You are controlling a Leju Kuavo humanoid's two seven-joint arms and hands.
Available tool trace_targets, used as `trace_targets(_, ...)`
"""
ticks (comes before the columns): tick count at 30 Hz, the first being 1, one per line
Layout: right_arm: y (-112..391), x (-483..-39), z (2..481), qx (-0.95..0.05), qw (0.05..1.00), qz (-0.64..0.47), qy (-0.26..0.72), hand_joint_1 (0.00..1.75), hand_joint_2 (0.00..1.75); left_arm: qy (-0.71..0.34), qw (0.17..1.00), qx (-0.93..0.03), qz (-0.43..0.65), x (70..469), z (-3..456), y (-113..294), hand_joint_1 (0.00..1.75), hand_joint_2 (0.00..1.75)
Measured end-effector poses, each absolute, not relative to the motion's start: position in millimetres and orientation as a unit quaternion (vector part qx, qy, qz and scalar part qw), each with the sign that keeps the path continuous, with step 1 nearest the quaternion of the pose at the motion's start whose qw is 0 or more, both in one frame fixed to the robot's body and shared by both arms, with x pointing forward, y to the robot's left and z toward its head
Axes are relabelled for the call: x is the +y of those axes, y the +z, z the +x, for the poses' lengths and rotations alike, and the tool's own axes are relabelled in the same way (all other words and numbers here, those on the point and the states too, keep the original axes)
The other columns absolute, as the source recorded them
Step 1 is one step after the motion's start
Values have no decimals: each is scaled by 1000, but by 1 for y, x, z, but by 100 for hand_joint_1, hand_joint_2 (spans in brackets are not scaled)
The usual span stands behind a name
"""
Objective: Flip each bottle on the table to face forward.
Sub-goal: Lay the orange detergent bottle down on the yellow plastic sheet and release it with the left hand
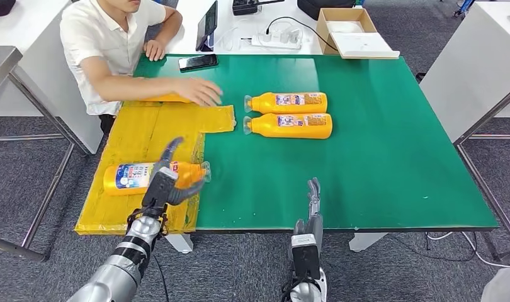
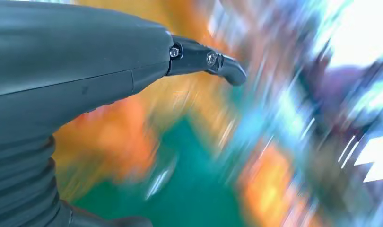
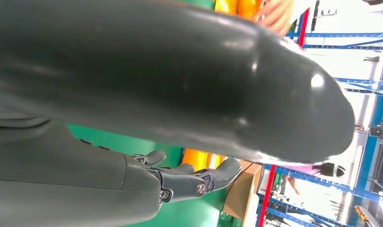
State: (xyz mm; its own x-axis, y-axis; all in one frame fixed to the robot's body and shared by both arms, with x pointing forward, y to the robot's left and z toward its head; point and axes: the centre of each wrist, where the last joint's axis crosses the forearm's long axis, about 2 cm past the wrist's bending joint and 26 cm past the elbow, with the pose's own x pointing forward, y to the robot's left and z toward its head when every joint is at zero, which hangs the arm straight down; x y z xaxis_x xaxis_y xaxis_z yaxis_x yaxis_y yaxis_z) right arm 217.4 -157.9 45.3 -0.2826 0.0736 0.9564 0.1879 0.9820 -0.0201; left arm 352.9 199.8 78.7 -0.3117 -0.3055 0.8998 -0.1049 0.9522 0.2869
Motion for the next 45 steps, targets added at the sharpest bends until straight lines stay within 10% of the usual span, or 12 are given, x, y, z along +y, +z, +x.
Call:
trace_targets(1,45,-158,217,-799,593,-86,-47,0,0,-52,551,-818,159,198,351,84,0,175)
trace_targets(5,46,-156,217,-804,583,-110,-31,0,175,23,462,-859,219,182,340,120,0,175)
trace_targets(16,37,-278,289,-737,496,-310,340,0,175,48,362,-926,95,110,264,170,0,175)
trace_targets(25,50,-349,325,-665,491,-401,395,0,175,48,360,-928,76,102,244,171,0,175)
trace_targets(40,58,-341,366,-508,627,-349,477,0,175,66,365,-927,60,100,244,175,0,175)
trace_targets(41,62,-338,370,-490,637,-343,486,10,175,67,366,-926,58,99,245,175,0,175)
trace_targets(45,71,-330,383,-407,671,-321,530,173,175,70,370,-925,48,96,246,176,0,175)
